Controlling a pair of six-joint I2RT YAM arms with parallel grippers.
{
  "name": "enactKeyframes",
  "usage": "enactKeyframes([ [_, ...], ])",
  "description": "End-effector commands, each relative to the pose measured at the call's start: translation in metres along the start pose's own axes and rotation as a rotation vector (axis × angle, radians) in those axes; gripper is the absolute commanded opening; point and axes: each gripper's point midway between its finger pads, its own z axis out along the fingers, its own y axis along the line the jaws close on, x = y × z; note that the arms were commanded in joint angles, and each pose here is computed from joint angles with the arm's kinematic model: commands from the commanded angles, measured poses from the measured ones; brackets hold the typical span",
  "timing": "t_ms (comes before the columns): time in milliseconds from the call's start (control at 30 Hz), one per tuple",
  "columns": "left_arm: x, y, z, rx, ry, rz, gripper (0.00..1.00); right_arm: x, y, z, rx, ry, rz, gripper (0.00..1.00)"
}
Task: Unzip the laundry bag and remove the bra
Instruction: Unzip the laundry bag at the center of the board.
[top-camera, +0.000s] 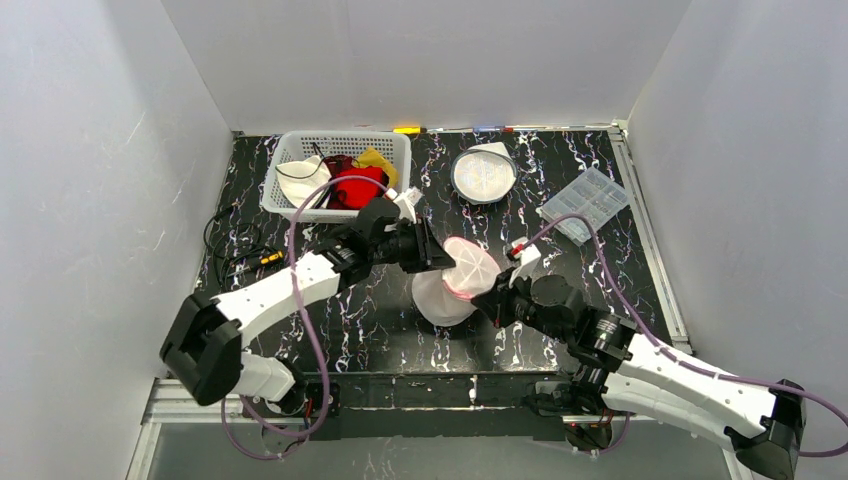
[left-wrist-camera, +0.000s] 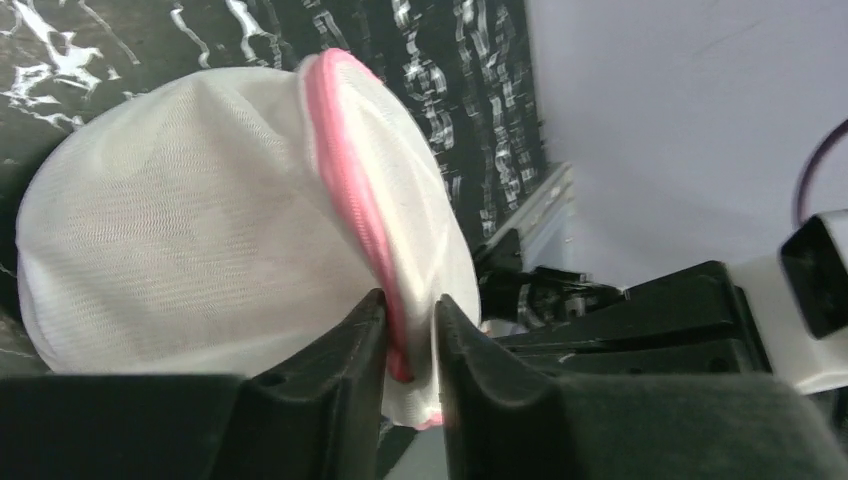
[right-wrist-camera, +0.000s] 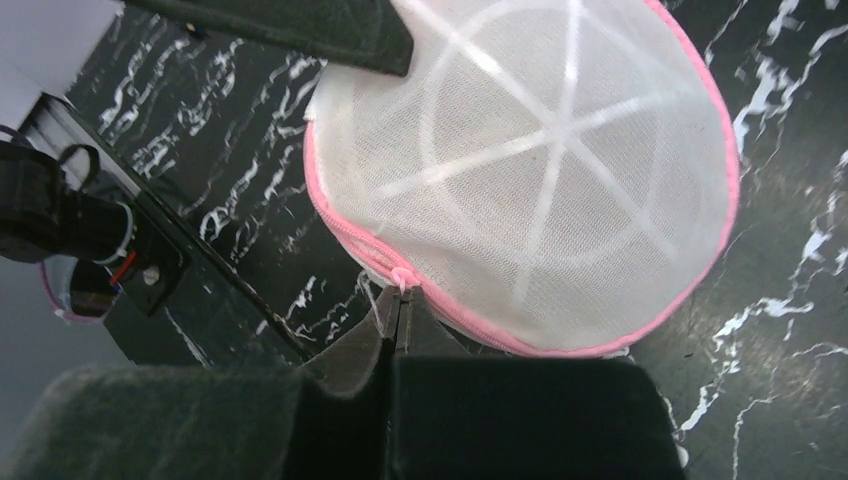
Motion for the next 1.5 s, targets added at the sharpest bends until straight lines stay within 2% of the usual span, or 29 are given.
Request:
enactKeyframes([
  [0,0.020,0.009,0.009,0.054,0.107,0.054,0.38,0.004,0.011,0.010,-0.066,-0.048,0.075,0.01],
  [100,0.022,0.016,-0.002,0.023,0.065,0.030,0.72,0.008,0.008,0.012,-0.054,-0.050,0.087,0.01],
  [167,0.023,0.023,-0.014,-0.015,0.023,0.000,0.89,0.009,0.006,0.014,-0.043,-0.047,0.086,0.01],
  [233,0.026,0.032,-0.028,-0.069,-0.011,-0.049,0.97,0.005,0.009,0.016,-0.050,-0.062,0.088,0.01],
  [367,0.039,0.066,-0.059,-0.245,-0.089,-0.208,0.98,0.003,0.012,0.021,-0.050,-0.064,0.095,0.01],
  [467,0.053,0.073,-0.064,-0.224,-0.130,-0.345,0.91,0.001,0.016,0.025,-0.060,-0.070,0.098,0.01],
  [567,0.056,0.062,-0.058,-0.150,-0.161,-0.409,0.83,0.002,0.022,0.030,-0.074,-0.064,0.092,0.01],
  [667,0.050,0.051,-0.048,-0.100,-0.183,-0.437,0.77,0.005,0.030,0.035,-0.095,-0.048,0.084,0.01],
  [767,0.050,0.046,-0.037,-0.109,-0.163,-0.456,0.66,0.009,0.039,0.038,-0.112,-0.035,0.072,0.01],
  [1033,0.055,0.046,-0.020,-0.147,-0.111,-0.465,0.57,0.015,0.051,0.037,-0.127,-0.040,0.045,0.01],
  [1300,0.056,0.058,-0.020,-0.193,-0.134,-0.461,0.19,0.015,0.053,0.032,-0.120,-0.047,0.033,0.01],
  [1467,0.057,0.063,-0.020,-0.215,-0.137,-0.459,0.00,0.010,0.050,0.026,-0.102,-0.052,0.026,0.01],
])
